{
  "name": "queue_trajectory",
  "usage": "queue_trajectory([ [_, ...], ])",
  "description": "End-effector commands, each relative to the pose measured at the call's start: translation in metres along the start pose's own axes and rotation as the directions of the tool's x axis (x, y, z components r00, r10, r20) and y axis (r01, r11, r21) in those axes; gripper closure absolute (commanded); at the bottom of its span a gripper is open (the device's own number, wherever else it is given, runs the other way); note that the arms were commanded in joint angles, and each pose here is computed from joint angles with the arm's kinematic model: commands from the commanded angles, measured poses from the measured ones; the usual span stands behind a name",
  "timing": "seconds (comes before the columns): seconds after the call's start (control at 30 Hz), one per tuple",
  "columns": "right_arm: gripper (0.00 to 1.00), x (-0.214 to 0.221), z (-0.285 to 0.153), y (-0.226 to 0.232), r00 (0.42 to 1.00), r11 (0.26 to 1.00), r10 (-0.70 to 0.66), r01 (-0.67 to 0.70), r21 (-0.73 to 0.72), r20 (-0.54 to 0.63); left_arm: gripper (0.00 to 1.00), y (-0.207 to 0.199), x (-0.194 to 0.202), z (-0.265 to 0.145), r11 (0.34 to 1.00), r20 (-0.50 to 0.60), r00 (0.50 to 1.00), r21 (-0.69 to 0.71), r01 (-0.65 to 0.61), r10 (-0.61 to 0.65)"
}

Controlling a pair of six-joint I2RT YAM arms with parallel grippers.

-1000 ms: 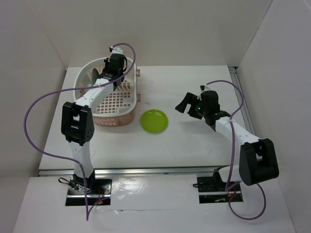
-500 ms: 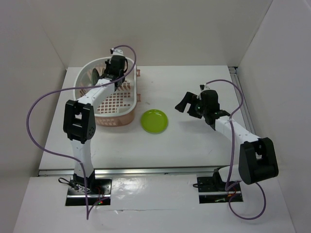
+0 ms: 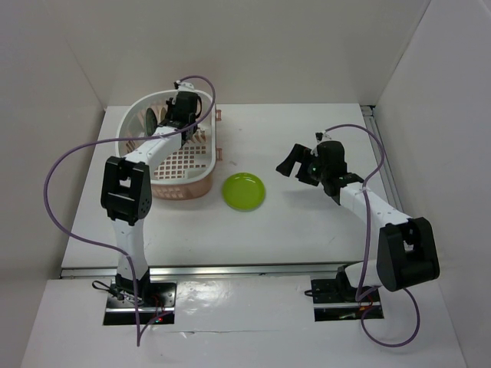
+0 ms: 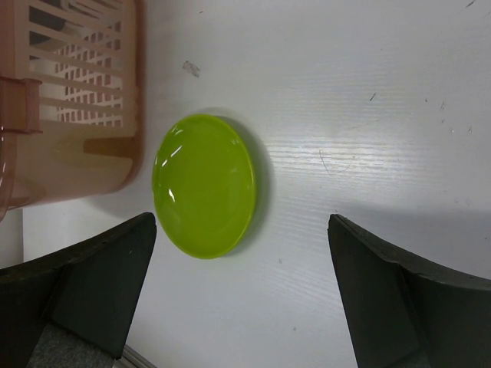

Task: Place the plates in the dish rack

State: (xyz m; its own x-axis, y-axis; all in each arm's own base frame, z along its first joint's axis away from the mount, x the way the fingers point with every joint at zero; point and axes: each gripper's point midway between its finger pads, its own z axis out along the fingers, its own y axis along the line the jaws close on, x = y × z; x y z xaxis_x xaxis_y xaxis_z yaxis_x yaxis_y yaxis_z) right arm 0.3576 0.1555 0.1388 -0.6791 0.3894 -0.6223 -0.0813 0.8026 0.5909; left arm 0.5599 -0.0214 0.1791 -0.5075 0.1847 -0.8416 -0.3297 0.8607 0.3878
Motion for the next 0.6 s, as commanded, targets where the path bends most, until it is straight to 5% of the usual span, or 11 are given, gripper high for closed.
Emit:
queue_trajectory([
  [0.0, 0.0, -0.016, -0.001, 0.017, 0.999, 0.998, -0.036, 0.038, -0.041, 0.032, 1.0, 0.008, -0.006, 0.006, 0.999, 0.023, 0.999, -0.032, 0.038, -0.037],
  [0.23, 0.0, -0.017, -0.001, 0.019, 0.999, 0.998, -0.039, 0.041, -0.054, 0.035, 0.91, -0.003, 0.007, 0.01, 0.999, -0.012, 0.999, 0.003, 0.034, -0.034],
  [0.4, 0.0, -0.016, -0.001, 0.02, 0.999, 0.997, -0.039, 0.041, -0.061, 0.03, 0.74, -0.008, 0.01, 0.012, 0.999, -0.021, 0.999, 0.012, 0.046, -0.045],
  [0.5, 0.0, -0.016, -0.001, 0.02, 0.999, 0.997, -0.039, 0.041, -0.061, 0.03, 0.55, -0.008, 0.01, 0.012, 0.999, -0.021, 0.999, 0.012, 0.046, -0.045],
  [0.57, 0.0, -0.016, -0.001, 0.02, 0.998, 0.997, -0.048, 0.05, -0.061, 0.03, 0.53, -0.007, 0.012, 0.011, 0.999, -0.03, 0.999, 0.013, 0.038, -0.038],
])
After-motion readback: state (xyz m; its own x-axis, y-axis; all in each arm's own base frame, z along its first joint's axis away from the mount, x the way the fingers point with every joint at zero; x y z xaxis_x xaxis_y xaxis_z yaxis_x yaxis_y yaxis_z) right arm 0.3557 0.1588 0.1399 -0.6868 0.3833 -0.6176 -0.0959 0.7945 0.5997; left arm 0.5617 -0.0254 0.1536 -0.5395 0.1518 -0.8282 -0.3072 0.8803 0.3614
